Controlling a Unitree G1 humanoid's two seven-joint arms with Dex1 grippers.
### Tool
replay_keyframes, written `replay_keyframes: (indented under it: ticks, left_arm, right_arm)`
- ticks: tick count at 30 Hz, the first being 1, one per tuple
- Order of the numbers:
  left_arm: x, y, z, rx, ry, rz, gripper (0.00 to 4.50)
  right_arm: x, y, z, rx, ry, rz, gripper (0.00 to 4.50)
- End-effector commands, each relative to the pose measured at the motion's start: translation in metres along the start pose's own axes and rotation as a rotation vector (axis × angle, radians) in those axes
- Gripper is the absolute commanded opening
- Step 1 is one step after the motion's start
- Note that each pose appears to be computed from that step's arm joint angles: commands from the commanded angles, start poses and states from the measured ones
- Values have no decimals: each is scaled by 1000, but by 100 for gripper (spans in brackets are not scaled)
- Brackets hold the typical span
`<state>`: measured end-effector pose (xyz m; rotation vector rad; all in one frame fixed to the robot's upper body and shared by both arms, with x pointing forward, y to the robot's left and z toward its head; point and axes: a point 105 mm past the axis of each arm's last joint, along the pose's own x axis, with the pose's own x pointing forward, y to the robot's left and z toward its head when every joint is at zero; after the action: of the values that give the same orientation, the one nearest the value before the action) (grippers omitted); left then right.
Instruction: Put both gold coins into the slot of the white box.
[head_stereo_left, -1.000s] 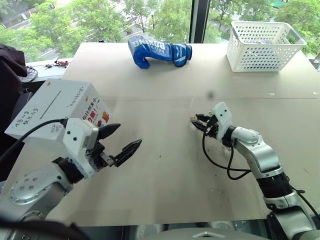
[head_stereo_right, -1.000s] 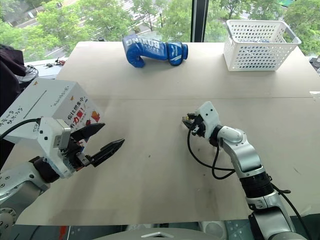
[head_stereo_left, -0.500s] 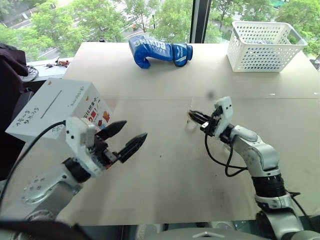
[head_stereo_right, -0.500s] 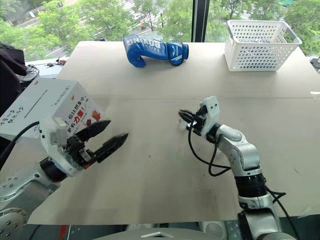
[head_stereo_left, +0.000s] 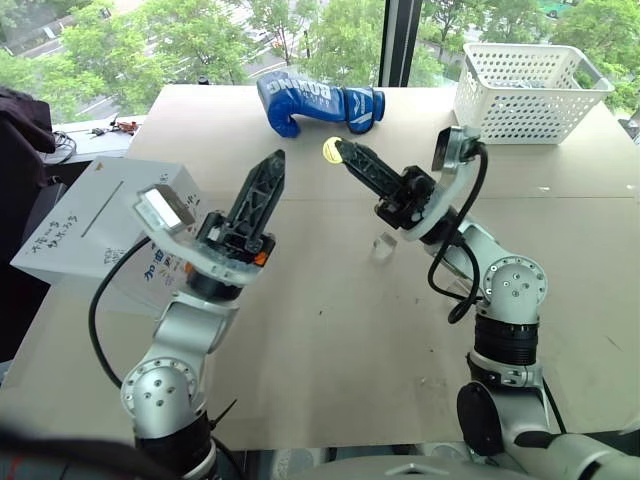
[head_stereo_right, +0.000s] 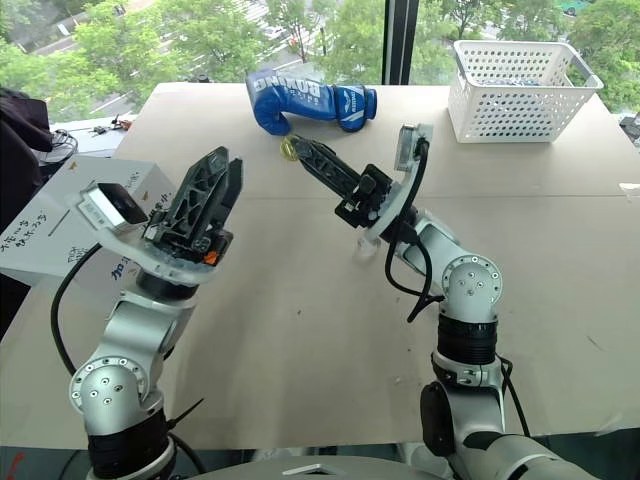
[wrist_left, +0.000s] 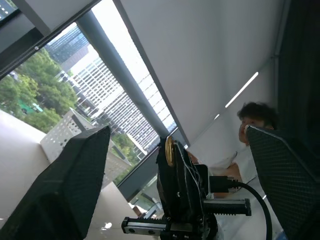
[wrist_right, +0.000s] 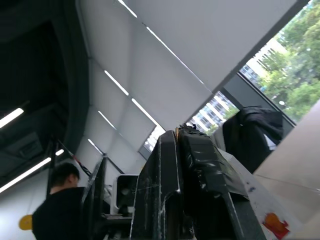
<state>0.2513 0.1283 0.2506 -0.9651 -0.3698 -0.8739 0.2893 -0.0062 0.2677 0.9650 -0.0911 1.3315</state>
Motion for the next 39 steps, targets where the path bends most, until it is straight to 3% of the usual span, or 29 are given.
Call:
replay_keyframes:
  ticks: [1,4,22,27,36,39]
  left_arm:
    - [4,-9,-7,-40,14,-60,275]
    - [8,-10,-9,-56,2,-72,125]
    - [5,-18,-19,-116,44,-129,125]
    - [4,-20,-20,-134,52,-133,10]
    - [6,-23,-26,-149,72,-136,10]
    - [7,-19,-29,-140,82,-111,0]
  right_arm:
    - [8,22,1,19,6,96,0]
    - [8,25,-5,31,31,110,0]
    - [8,32,-17,26,95,140,0]
    - [9,35,-18,32,101,148,0]
    - [11,35,-21,34,117,149,0]
    - [12,35,-20,36,112,154,97]
